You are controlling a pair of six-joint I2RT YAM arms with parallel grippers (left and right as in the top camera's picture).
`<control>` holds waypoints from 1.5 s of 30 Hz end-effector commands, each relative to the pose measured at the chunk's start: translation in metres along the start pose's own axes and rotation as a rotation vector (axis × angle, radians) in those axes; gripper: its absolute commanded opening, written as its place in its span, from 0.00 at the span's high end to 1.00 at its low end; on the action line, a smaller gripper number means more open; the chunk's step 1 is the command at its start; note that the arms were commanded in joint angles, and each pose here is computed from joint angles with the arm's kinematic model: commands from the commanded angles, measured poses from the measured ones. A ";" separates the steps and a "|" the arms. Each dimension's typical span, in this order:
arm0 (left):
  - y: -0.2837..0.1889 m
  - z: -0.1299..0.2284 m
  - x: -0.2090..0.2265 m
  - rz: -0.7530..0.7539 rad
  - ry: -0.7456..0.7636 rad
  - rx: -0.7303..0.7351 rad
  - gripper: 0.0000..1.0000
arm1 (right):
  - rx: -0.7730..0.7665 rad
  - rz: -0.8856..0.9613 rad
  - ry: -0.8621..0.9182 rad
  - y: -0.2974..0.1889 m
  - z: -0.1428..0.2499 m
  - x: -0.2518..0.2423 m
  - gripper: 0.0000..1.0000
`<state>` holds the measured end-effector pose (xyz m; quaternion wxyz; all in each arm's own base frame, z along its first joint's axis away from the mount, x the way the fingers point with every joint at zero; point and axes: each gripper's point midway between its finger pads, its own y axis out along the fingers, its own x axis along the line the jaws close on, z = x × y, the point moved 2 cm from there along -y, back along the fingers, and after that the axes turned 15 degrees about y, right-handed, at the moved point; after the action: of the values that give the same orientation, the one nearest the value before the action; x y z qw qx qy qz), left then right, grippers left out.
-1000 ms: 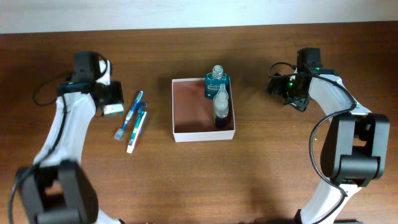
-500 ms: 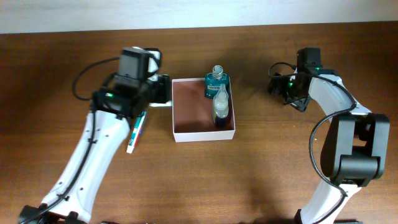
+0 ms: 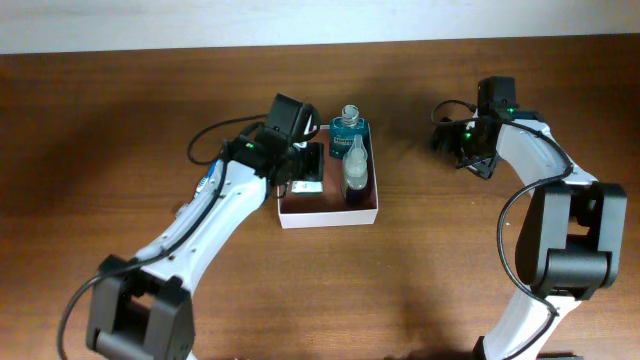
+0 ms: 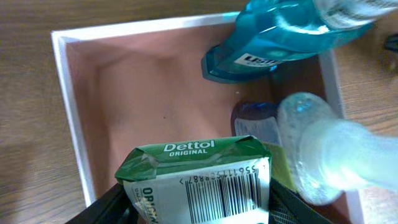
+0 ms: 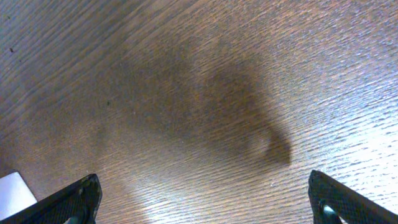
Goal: Pack container
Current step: 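Carry the Dettol bar into the box front and release it, then return the left gripper to the Colgate toothpaste tube and grasp it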
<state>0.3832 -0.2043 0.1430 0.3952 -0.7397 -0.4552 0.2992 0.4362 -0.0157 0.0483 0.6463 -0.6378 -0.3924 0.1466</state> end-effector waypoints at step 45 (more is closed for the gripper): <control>-0.034 0.099 0.138 -0.285 -0.151 0.427 0.24 | 0.000 0.014 0.001 0.003 -0.001 -0.004 0.01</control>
<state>0.3466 -0.0449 0.1236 0.5239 -0.5577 -0.5174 0.3832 0.4362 -0.0157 0.0483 0.6463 -0.6378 -0.3924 0.1466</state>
